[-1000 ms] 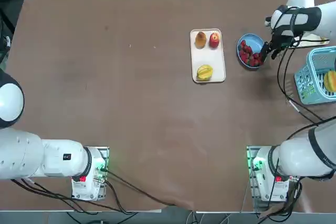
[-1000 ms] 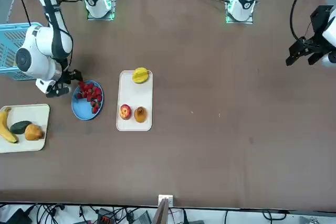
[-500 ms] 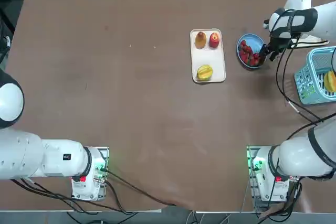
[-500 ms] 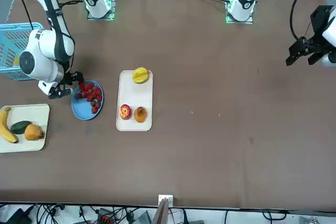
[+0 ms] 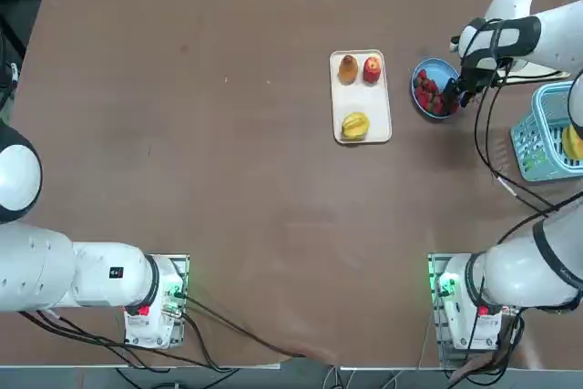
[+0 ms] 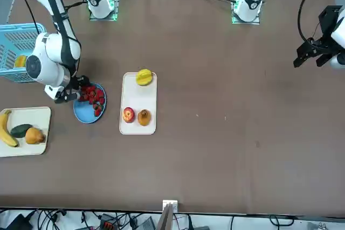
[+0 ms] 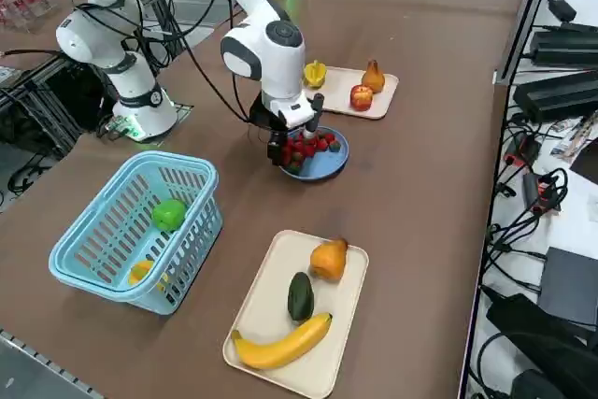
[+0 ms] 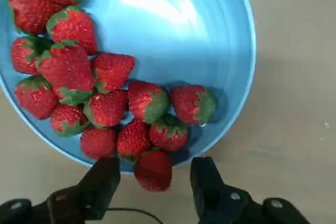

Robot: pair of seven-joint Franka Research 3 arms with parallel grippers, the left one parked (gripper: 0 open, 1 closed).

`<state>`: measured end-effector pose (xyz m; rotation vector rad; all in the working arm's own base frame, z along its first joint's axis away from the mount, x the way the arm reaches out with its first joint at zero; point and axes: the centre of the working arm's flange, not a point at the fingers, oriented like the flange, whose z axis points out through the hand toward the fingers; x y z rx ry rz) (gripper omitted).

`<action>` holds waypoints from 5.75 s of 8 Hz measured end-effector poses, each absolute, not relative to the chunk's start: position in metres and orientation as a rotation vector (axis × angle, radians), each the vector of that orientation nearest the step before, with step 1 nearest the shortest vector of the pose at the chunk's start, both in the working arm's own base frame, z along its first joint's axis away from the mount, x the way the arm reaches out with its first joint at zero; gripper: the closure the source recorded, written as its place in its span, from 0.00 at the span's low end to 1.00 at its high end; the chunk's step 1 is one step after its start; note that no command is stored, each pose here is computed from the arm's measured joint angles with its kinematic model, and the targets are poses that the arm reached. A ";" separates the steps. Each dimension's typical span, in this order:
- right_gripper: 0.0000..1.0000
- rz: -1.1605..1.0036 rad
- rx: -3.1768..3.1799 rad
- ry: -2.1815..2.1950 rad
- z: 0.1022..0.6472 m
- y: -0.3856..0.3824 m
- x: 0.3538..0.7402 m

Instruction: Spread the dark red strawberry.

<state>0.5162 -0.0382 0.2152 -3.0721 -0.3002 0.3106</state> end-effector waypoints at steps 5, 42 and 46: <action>0.49 0.302 -3.075 -0.297 0.215 -0.039 0.518; 0.14 0.175 -2.879 -1.050 0.222 0.029 0.569; 0.19 0.186 -2.876 -1.052 0.220 0.030 0.567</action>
